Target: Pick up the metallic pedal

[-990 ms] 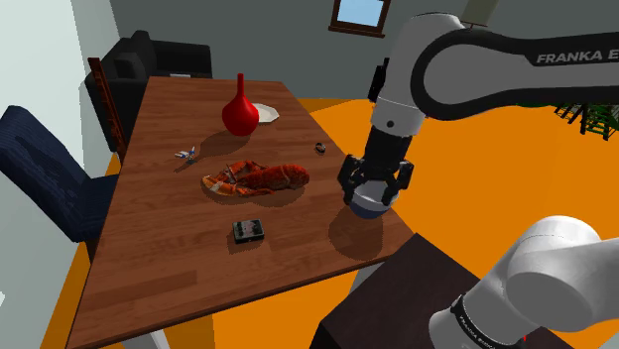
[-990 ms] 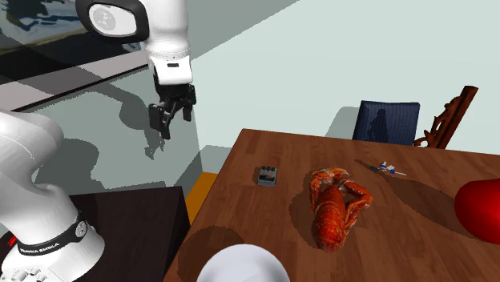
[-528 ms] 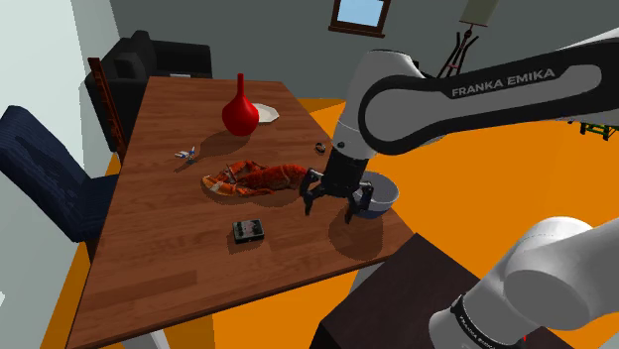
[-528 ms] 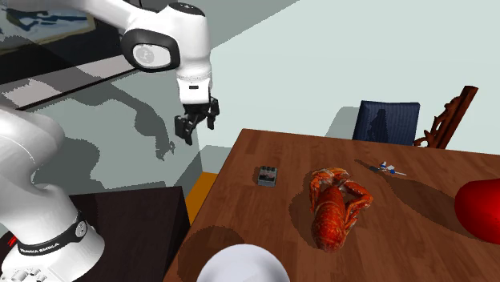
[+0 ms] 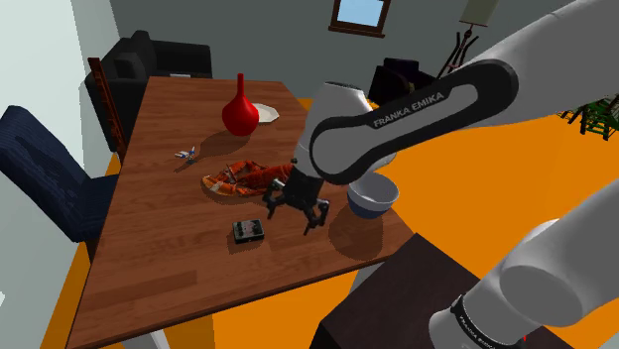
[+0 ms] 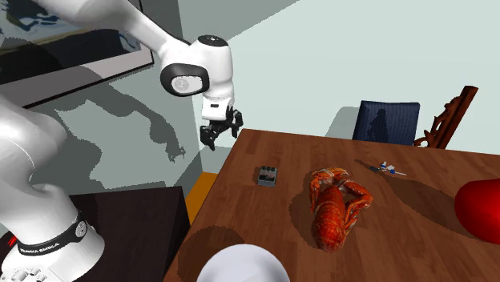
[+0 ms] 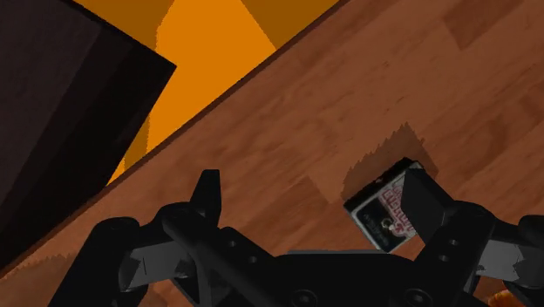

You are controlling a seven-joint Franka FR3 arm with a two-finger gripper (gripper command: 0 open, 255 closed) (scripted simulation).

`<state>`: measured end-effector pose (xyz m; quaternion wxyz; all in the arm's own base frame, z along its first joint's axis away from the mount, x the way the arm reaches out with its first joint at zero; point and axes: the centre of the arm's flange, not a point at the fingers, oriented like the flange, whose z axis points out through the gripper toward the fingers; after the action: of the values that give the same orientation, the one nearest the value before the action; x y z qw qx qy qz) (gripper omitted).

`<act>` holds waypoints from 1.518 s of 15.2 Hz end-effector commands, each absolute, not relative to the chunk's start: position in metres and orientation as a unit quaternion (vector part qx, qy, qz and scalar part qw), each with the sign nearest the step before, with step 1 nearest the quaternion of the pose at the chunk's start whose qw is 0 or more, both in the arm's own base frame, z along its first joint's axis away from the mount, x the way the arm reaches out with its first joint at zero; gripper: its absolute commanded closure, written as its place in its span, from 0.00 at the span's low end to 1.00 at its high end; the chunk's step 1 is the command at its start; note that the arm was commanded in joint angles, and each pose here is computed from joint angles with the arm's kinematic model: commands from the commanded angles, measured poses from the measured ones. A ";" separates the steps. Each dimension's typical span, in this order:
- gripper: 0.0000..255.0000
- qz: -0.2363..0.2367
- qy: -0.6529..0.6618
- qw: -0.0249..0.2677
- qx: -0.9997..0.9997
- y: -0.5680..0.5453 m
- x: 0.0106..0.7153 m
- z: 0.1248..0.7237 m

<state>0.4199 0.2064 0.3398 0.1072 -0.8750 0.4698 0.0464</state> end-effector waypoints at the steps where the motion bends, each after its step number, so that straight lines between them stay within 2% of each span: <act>1: 0.00 0.043 0.501 0.114 -0.857 0.212 0.439 0.323; 14: 0.00 0.022 0.670 0.147 -0.727 0.237 0.557 0.223; 23: 0.00 0.022 0.670 0.147 -0.727 0.237 0.557 0.183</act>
<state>0.5576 0.2365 0.1852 0.1466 -0.7273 0.6701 0.0217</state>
